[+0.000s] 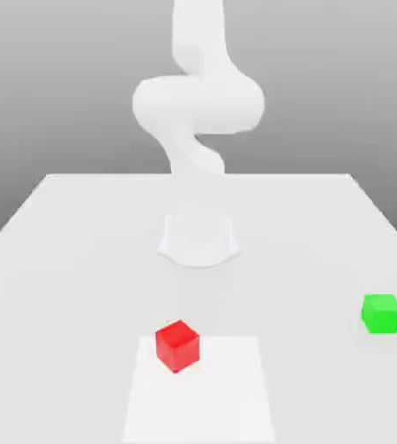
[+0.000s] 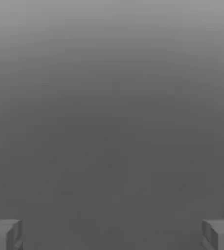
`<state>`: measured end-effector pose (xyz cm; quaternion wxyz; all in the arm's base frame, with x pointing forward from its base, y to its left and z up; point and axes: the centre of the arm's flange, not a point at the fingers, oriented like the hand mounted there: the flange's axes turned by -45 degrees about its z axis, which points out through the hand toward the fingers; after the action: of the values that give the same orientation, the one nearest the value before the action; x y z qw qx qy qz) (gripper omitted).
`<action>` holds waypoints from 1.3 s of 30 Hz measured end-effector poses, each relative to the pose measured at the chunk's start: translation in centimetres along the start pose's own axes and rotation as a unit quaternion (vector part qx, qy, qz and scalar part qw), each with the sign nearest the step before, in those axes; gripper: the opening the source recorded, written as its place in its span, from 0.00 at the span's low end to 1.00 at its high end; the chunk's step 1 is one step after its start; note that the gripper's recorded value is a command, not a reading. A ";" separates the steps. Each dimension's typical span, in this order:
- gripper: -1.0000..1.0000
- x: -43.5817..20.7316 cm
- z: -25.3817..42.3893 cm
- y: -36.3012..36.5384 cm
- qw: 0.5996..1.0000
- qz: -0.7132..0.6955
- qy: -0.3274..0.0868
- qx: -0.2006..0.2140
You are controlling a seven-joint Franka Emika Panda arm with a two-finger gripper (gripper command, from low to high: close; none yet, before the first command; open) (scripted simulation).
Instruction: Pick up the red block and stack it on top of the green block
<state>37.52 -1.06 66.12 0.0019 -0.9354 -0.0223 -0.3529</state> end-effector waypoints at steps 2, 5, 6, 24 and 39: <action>0.50 -1.6 5.2 0.8 0.999 -0.027 -0.037 0.010; 0.50 -5.0 12.2 1.4 0.993 -0.069 -0.090 0.026; 0.50 -6.3 14.3 1.5 0.990 -0.083 -0.108 0.031; 0.50 -33.9 35.4 1.6 0.891 -0.290 -0.331 0.114; 0.00 -34.2 35.6 1.6 0.891 -0.290 -0.332 0.114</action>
<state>35.49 -3.37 16.81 -0.0013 -0.9434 -0.3316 -0.0020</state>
